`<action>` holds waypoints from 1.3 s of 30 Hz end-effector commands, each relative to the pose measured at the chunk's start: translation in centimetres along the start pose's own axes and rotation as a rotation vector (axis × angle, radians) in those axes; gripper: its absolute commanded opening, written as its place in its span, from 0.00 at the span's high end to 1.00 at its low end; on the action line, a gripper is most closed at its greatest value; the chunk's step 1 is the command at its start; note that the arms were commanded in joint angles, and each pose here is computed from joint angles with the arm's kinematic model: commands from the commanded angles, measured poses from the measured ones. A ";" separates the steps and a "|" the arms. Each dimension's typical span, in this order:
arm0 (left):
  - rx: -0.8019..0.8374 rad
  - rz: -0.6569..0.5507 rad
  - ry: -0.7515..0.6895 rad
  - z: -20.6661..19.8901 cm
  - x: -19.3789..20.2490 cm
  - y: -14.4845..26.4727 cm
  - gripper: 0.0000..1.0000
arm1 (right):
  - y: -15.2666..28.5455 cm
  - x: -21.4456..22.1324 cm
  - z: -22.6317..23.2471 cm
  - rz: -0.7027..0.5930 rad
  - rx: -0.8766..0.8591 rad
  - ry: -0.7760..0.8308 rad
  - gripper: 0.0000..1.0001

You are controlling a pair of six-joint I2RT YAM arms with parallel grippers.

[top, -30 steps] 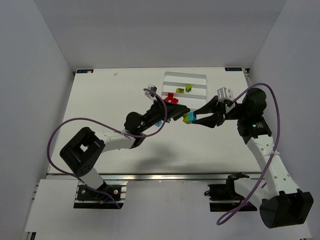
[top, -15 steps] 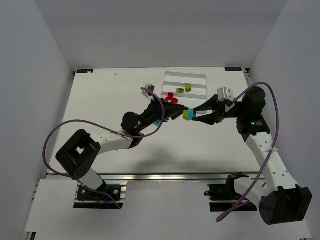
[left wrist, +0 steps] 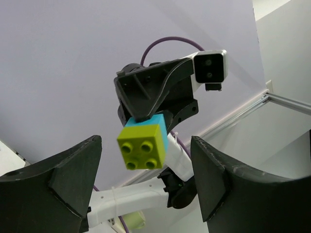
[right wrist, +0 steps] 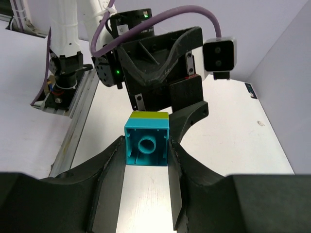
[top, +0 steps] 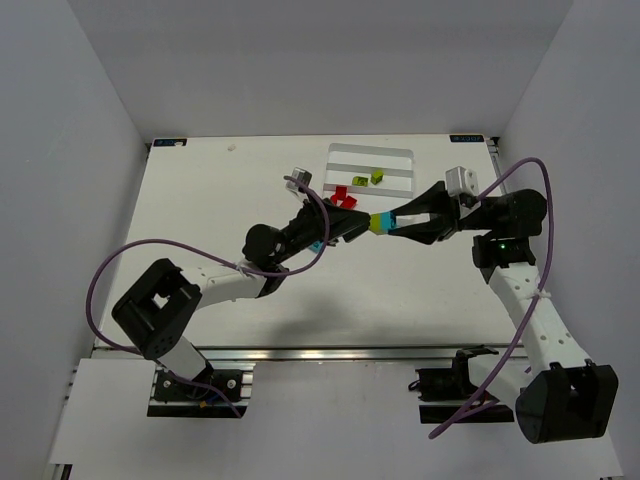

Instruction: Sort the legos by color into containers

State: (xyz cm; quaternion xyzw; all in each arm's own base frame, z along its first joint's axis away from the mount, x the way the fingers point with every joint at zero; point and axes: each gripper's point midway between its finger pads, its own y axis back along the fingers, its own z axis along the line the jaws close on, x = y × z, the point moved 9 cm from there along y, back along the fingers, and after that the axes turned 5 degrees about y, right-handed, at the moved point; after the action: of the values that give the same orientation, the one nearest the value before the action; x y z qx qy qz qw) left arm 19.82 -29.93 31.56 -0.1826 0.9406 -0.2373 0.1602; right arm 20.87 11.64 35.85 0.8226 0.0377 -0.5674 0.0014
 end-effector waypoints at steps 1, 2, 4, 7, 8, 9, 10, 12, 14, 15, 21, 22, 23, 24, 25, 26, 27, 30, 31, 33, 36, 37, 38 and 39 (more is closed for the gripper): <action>0.139 0.034 -0.052 -2.5 0.3 -0.1 0.16 | 0.1 -1.9 0.4 -0.027 -0.003 0.082 1.00; 0.138 0.037 -0.052 -2.4 0.3 -0.2 0.17 | 0.1 -1.7 0.2 -0.025 0.001 0.082 1.00; 0.136 0.040 -0.051 -2.4 0.3 -0.3 0.16 | 0.1 -1.4 0.0 -0.023 0.010 0.074 1.00; 0.133 0.043 -0.047 -2.3 0.2 -0.4 0.17 | 0.1 -1.1 -0.1 -0.024 0.015 0.068 1.00; 0.133 0.048 -0.048 -2.3 0.3 -0.4 0.18 | 0.1 -1.1 -0.2 -0.024 0.020 0.067 1.00; 0.132 0.048 -0.045 -2.2 0.2 -0.4 0.18 | 0.1 -1.0 -0.3 -0.025 0.019 0.070 1.00; 0.131 0.051 -0.043 -2.2 0.2 -0.5 0.19 | 0.1 -1.0 -0.3 -0.025 0.022 0.073 1.00; 0.130 0.056 -0.042 -2.2 0.2 -0.6 0.21 | 0.1 -0.7 -0.5 -0.023 0.024 0.061 1.00; 0.127 0.057 -0.036 -2.0 0.2 -0.6 0.22 | 0.0 -0.5 -0.5 -0.023 0.024 0.056 1.00; 0.128 0.064 -0.034 -2.0 0.2 -0.7 0.22 | 0.0 -0.3 -0.6 -0.023 0.025 0.051 1.00; 0.123 0.073 -0.027 -1.8 0.2 -0.8 0.24 | 0.0 0.3 -0.7 -0.023 0.025 0.034 1.00; 0.123 0.072 -0.025 -1.7 0.2 -0.8 0.25 | -0.1 0.3 -0.7 -0.024 0.025 0.036 1.00; 0.123 0.069 -0.024 -1.6 0.2 -0.8 0.25 | -0.1 0.4 -0.7 -0.024 0.025 0.034 1.00; 0.124 0.072 -0.021 -1.6 0.2 -0.8 0.26 | -0.1 0.4 -0.7 -0.023 0.025 0.031 1.00; 0.131 0.071 -0.023 -1.7 0.2 -0.9 0.28 | -0.1 0.5 -0.7 -0.024 0.025 0.031 1.00; 0.131 0.074 -0.019 -1.5 0.2 -0.9 0.29 | -0.1 0.5 -0.7 -0.024 0.028 0.034 1.00; 0.131 0.074 -0.014 -1.5 0.2 -0.9 0.31 | 0.0 0.5 -0.8 -0.023 0.030 0.031 1.00; 0.134 0.083 -0.007 -1.3 0.2 -1.0 0.35 | -0.1 0.7 -0.9 -0.023 0.032 0.028 1.00; 0.141 0.083 -0.007 -1.5 0.2 -1.0 0.37 | -0.1 0.7 -0.9 -0.023 0.030 0.027 1.00; 0.142 0.088 0.001 -1.3 0.2 -1.0 0.41 | -0.1 0.9 -0.9 -0.022 0.029 0.027 1.00; 0.145 0.097 0.004 -1.3 0.2 -1.2 0.47 | -0.1 1.2 -0.9 -0.019 0.027 0.016 1.00; 0.146 0.101 0.005 -1.2 0.2 -1.2 0.50 | -0.1 1.3 -0.9 -0.019 0.029 0.016 1.00; 0.150 0.103 0.004 -1.2 0.2 -1.2 0.54 | -0.1 1.4 -0.9 -0.018 0.029 0.016 1.00; 0.151 0.104 0.008 -1.2 0.3 -1.2 0.68 | 0.0 1.5 -0.9 -0.015 0.034 0.006 1.00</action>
State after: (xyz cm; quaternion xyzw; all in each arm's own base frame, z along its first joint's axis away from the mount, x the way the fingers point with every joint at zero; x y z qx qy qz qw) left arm 20.53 -31.25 30.48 -0.1398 0.9563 -0.2266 0.1206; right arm 22.15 11.77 34.86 0.8214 0.0372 -0.5690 -0.0113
